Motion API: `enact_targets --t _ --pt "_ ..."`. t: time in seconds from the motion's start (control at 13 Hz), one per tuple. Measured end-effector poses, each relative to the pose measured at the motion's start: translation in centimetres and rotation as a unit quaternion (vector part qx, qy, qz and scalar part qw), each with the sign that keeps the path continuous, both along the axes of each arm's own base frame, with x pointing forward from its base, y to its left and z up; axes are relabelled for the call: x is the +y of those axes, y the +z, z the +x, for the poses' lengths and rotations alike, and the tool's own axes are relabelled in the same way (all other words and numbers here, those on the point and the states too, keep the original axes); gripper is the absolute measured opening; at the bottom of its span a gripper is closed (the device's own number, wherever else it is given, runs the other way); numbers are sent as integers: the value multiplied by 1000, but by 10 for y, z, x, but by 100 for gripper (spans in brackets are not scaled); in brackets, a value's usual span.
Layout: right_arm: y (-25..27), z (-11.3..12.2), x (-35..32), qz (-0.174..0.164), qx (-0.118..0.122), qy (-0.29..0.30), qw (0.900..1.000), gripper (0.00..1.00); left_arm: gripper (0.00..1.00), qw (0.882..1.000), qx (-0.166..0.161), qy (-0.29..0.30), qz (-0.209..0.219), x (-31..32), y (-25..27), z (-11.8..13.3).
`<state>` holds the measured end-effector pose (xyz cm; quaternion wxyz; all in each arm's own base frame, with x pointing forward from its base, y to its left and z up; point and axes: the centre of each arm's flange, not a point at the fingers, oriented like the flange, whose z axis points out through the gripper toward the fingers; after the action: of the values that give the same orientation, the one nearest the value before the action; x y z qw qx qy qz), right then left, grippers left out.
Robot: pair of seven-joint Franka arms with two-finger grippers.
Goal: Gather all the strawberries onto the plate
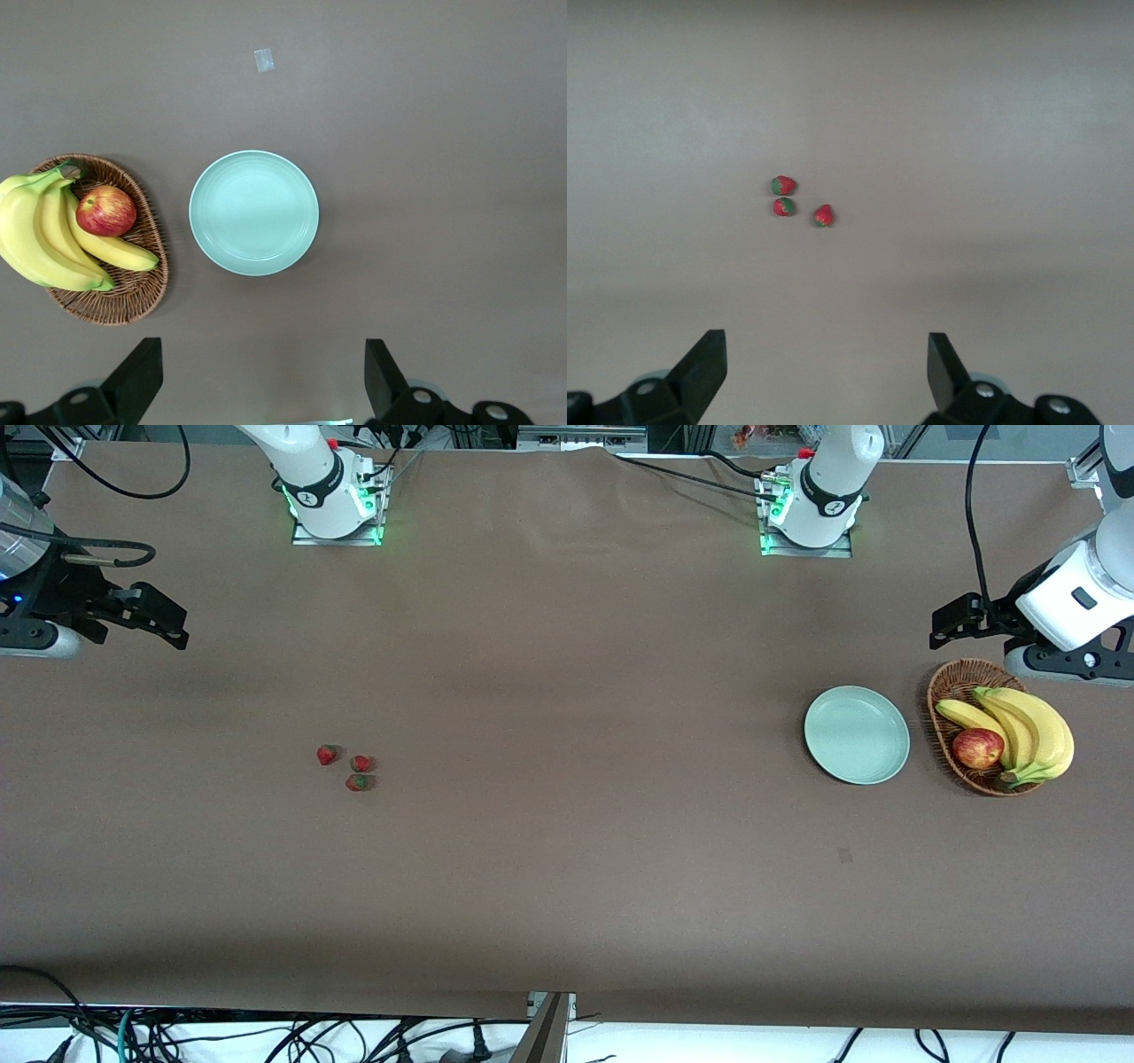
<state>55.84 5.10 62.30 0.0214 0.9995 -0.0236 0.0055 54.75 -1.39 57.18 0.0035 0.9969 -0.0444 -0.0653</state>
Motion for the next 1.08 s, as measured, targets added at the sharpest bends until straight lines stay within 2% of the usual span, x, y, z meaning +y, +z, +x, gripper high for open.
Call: enact_targets --t 0.39,0.54,0.62,0.77,0.85,1.0,1.08 --pt "0 1 -11 0 0 -10 1000 100 100 1000 0 0 0 0 0 0" --pt "-10 4 -17 -1 13 -14 1000 100 100 1000 0 0 0 0 0 0" --pt "-25 8 -15 -2 32 -10 999 100 100 1000 0 0 0 0 0 0" --pt "-68 17 -10 -4 93 25 995 100 100 1000 -1 0 0 0 0 0" --pt "-90 24 -6 -1 114 41 993 100 100 1000 -1 0 0 0 0 0" --pt "-135 39 3 14 141 56 988 100 100 1000 -1 0 0 0 0 0" --pt "-160 47 6 18 145 58 988 100 100 1000 -1 0 0 0 1 0"
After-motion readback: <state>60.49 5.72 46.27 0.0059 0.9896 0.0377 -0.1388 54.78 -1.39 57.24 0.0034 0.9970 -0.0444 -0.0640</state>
